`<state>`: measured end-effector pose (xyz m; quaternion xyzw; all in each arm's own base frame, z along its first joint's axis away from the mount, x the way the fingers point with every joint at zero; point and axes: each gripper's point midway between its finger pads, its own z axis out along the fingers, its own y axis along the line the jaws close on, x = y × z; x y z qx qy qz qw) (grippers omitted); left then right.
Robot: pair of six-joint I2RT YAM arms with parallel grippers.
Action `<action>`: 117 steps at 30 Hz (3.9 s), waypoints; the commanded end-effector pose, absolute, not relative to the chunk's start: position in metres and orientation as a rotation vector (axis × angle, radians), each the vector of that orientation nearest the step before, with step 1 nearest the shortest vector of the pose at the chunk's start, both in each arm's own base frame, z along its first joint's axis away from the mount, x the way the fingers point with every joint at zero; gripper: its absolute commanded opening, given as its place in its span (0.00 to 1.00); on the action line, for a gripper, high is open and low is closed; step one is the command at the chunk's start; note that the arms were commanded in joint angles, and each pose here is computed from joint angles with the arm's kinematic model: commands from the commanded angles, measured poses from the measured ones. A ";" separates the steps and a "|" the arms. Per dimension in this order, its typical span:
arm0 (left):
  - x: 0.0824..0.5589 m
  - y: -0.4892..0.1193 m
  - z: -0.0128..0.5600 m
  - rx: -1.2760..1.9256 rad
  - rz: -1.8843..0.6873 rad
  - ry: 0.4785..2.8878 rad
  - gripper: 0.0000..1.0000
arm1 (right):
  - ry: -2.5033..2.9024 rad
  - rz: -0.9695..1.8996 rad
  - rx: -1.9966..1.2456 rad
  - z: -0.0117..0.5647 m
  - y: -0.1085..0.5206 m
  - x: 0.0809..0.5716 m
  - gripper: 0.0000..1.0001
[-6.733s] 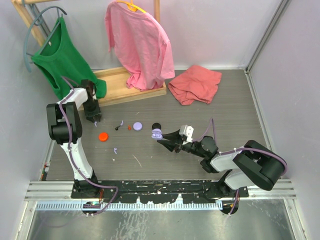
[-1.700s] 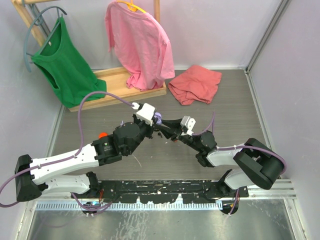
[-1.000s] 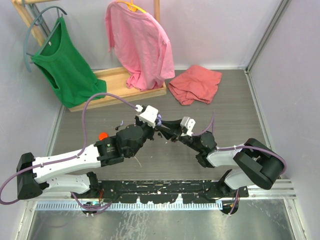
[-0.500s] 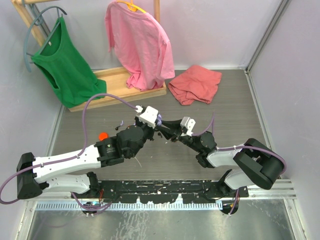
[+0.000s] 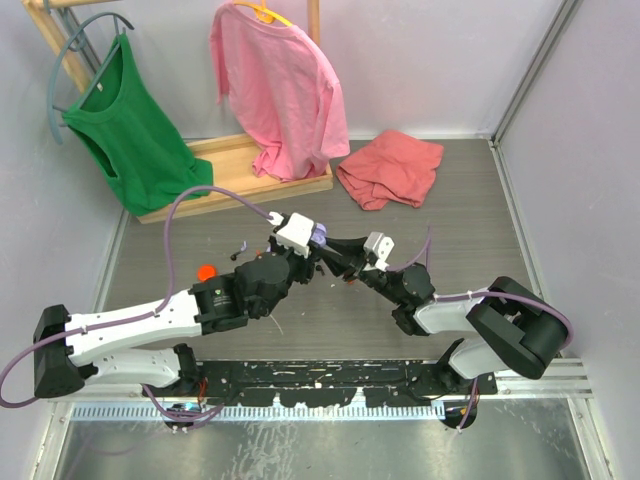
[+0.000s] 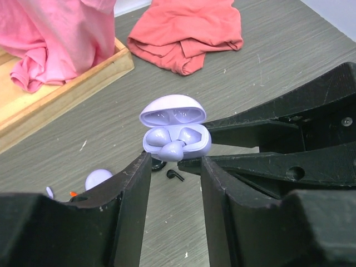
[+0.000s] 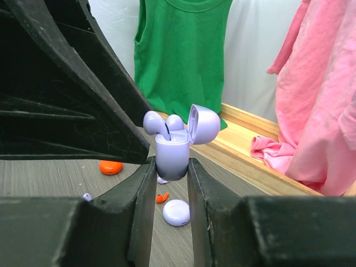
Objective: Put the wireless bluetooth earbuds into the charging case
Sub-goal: Place the earbud in the charging case, then close the charging case.
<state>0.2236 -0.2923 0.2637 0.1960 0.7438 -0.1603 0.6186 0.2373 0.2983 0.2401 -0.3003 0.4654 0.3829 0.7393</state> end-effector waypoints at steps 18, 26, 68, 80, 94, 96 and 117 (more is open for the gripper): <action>0.213 -0.256 0.323 0.242 -0.449 1.745 0.71 | 0.879 0.843 -0.581 0.279 0.284 0.227 0.01; 0.228 -0.236 0.317 0.190 -0.259 1.758 0.74 | 0.875 0.854 -0.587 0.279 0.286 0.226 0.01; 0.237 -0.267 0.292 0.420 -0.739 1.782 0.78 | 0.853 0.897 -0.599 0.285 0.287 0.216 0.01; 0.245 -0.282 0.290 0.399 -0.767 1.820 0.81 | 0.859 0.905 -0.607 0.282 0.288 0.217 0.01; 0.249 -0.270 0.291 0.316 -0.757 1.865 0.96 | 0.861 0.918 -0.612 0.281 0.289 0.214 0.01; 0.247 -0.266 0.294 0.308 -0.811 1.865 0.96 | 0.863 0.924 -0.617 0.280 0.290 0.213 0.01; 0.233 -0.282 0.306 0.358 -1.504 1.859 0.93 | 0.854 1.132 -0.711 0.287 0.304 0.196 0.01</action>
